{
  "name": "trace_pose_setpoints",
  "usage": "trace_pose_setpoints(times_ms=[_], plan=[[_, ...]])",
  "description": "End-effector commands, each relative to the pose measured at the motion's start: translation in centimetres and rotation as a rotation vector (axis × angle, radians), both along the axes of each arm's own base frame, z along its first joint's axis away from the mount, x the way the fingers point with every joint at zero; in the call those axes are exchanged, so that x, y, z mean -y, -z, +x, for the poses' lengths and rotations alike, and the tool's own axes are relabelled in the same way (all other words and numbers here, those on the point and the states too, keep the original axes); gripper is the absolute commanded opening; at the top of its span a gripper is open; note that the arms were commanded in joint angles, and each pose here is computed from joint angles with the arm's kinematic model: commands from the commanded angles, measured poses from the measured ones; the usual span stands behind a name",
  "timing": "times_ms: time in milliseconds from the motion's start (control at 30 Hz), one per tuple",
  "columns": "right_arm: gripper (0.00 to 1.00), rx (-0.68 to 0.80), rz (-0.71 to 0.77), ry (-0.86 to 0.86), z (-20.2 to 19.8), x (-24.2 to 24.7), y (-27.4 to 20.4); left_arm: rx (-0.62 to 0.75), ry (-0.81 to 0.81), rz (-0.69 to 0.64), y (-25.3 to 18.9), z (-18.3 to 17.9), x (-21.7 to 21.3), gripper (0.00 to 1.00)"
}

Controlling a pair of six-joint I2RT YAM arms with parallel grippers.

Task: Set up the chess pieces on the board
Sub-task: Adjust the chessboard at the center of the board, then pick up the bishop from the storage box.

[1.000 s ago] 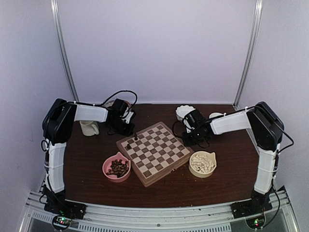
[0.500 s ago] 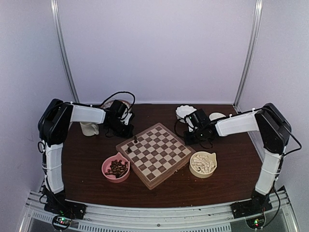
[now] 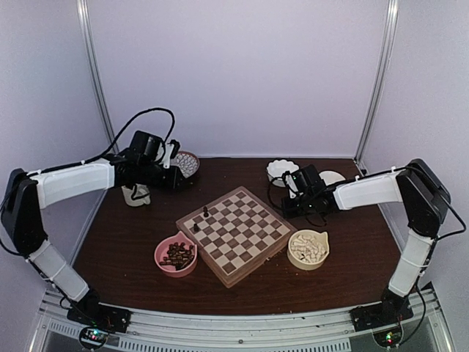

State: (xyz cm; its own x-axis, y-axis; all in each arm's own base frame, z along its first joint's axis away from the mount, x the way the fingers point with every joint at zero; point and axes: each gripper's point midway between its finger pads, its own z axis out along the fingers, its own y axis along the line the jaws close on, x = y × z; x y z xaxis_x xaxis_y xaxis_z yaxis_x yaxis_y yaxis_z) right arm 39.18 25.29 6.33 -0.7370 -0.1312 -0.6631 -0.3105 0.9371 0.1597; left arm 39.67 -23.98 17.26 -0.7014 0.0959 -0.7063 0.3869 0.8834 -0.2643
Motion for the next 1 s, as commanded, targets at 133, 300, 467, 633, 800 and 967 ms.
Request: trace_pose_setpoints(times_ms=[133,300,467,633,800,967], plan=[[0.04,0.083,0.033,-0.020,-0.2,-0.7,-2.7,0.069,-0.029,0.011,-0.3,-8.0,-2.1,0.33],[0.05,0.072,0.053,-0.053,-0.8,-2.1,-2.7,0.121,0.105,-0.054,0.7,-13.2,-1.4,0.40],[0.08,0.087,0.076,-0.120,-2.5,-4.8,-3.8,0.156,0.241,-0.099,2.1,-16.6,-1.2,0.44],[0.11,0.099,0.073,-0.185,-4.6,-7.4,-4.2,0.179,0.319,-0.013,2.7,-18.2,-0.9,0.47],[0.11,0.143,0.065,-0.200,-4.9,-8.0,-4.9,0.144,0.343,0.067,4.5,-19.0,-0.7,0.48],[0.12,0.155,0.069,-0.203,-5.0,-8.0,-5.2,0.130,0.345,0.083,5.3,-19.4,-1.1,0.48]])
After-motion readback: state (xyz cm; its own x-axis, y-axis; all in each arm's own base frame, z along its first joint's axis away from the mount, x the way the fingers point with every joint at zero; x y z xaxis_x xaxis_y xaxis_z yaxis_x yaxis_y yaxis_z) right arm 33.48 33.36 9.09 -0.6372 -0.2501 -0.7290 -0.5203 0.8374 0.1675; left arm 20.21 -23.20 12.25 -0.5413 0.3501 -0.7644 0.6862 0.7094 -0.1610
